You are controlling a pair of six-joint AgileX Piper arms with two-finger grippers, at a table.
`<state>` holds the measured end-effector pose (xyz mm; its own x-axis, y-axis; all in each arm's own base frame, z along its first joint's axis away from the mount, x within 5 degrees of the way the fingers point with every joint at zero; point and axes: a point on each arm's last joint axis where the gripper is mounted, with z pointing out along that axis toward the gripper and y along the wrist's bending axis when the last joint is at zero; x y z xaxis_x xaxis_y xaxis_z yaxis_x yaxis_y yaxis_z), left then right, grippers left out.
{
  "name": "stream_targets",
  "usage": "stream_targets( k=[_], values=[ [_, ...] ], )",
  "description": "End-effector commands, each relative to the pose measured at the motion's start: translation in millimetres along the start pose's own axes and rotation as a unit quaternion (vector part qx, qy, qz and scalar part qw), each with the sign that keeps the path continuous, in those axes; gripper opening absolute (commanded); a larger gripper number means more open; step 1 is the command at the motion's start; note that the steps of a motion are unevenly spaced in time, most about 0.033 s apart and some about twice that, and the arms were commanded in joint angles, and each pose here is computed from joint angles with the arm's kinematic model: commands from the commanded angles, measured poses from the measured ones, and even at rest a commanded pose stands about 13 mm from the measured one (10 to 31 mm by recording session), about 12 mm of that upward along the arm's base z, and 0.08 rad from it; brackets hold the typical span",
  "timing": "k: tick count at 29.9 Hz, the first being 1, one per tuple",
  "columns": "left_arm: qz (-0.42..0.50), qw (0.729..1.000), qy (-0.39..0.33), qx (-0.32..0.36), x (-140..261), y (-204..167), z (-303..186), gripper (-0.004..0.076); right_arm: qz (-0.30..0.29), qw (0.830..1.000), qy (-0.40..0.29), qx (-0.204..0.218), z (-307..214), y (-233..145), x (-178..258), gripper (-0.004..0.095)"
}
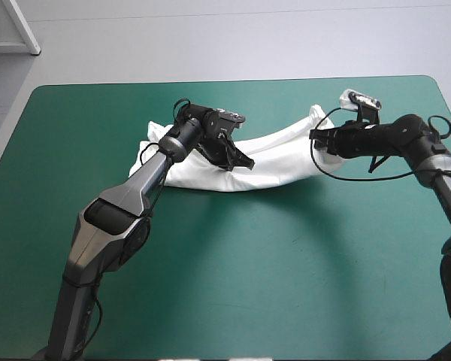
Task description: Fold the cloth
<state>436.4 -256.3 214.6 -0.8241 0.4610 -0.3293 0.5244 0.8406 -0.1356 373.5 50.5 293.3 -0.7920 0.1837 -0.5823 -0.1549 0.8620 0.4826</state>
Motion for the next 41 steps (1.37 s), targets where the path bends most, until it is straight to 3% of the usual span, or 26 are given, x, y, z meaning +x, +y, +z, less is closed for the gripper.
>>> stream_targets(
  k=[1, 6, 13, 22, 26, 33, 41],
  values=[
    [-0.01, 0.999, 0.008, 0.046, 1.3, -13.3, -7.3, -0.0008, -0.017, 0.996, -0.071, -0.052, -46.2, 41.0, -28.4, -0.0014],
    [-0.018, 0.996, 0.0, 0.085, -0.4, -22.6, -9.3, -0.0008, -0.046, 0.99, -0.095, -0.096, -61.8, 81.1, -43.9, -0.0014],
    [-0.001, 0.997, -0.009, 0.07, -1.5, -25.2, -18.0, -0.0008, -0.06, 0.984, -0.119, -0.119, -71.0, 106.5, -51.3, -0.0014],
    [0.047, 0.994, -0.083, -0.054, -5.8, -18.4, -127.1, -0.0008, -0.06, 0.983, -0.124, -0.124, -73.6, 108.7, -53.2, -0.0013],
    [0.048, 0.984, -0.132, -0.111, 3.2, -14.8, -182.1, -0.0008, -0.067, 0.979, -0.125, -0.146, -74.1, 120.2, -57.4, -0.0013],
    [0.017, 0.972, -0.145, -0.184, 54.0, 17.3, -252.2, -0.0008, -0.1, 0.969, -0.095, -0.205, -39.9, 168.2, -65.6, -0.0013],
    [-0.095, 0.962, -0.11, -0.23, 163.6, 70.6, -297.4, -0.0008, -0.117, 0.955, -0.059, -0.267, 37.0, 226.7, -58.7, -0.0013]
  ],
)
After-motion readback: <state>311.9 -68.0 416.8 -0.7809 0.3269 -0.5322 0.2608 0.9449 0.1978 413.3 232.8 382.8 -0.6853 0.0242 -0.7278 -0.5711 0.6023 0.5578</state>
